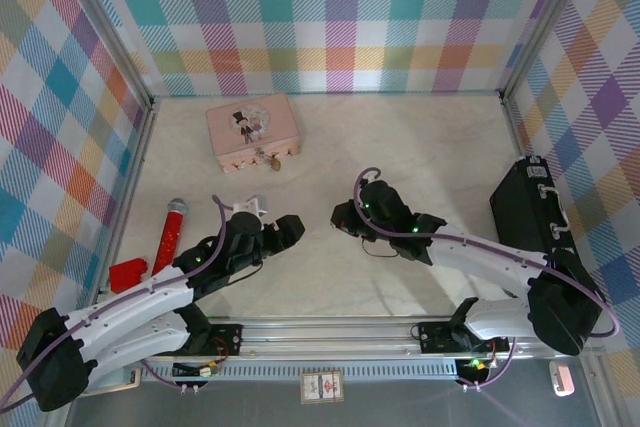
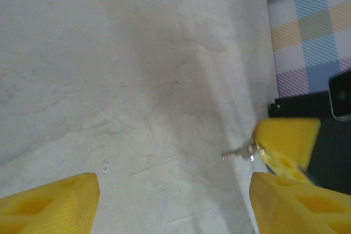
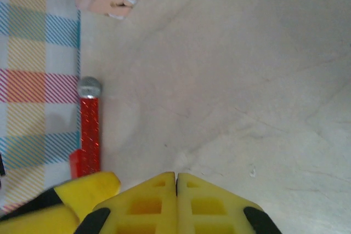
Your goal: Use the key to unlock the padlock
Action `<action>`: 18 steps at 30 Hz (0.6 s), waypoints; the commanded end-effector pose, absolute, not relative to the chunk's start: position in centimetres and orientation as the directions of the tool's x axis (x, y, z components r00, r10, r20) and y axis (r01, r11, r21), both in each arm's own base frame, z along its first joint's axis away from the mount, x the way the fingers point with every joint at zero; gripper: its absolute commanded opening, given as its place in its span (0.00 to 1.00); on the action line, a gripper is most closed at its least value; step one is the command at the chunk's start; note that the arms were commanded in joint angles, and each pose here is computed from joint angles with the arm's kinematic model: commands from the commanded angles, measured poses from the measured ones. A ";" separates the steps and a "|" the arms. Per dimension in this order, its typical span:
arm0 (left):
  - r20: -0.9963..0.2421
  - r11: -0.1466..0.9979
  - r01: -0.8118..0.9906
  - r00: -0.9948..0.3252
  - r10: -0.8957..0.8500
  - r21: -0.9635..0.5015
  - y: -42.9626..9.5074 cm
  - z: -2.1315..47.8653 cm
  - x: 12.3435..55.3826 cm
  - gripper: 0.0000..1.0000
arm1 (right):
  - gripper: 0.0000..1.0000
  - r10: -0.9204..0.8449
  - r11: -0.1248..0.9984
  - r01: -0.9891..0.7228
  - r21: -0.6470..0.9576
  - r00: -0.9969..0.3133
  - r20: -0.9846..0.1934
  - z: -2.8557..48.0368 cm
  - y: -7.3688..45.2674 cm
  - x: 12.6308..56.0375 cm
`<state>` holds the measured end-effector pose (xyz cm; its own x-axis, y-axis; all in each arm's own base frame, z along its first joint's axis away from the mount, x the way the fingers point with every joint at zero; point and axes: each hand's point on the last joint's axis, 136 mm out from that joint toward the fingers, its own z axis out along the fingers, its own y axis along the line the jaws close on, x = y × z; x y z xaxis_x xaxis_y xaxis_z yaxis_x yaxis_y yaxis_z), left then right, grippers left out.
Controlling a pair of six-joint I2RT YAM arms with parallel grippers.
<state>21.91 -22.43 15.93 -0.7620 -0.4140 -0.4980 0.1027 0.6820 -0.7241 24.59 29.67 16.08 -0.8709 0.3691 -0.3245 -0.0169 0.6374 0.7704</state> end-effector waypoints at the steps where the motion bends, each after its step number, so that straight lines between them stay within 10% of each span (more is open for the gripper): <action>1: -0.749 0.719 0.416 -0.625 -0.219 -0.557 -23.9 19.7 21.6 0.72 | 0.00 0.445 0.510 -0.045 0.859 -0.841 -0.308 20.8 30.3 25.6; 13: -0.995 0.639 0.766 -0.102 0.012 -0.071 -27.5 22.9 20.3 0.59 | 0.00 0.452 0.314 -0.080 0.946 -0.864 -0.224 26.9 32.7 24.8; 18: -0.998 0.654 0.756 -0.021 0.053 0.019 -27.8 23.2 21.0 0.38 | 0.00 0.439 0.290 -0.085 0.953 -0.873 -0.212 27.7 33.0 23.9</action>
<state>20.56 -27.33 20.29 -0.1732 0.0597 -0.9831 0.7516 0.6531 -0.0928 24.38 32.48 24.06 -0.8725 0.4370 -0.2186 -0.0406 0.3810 0.9237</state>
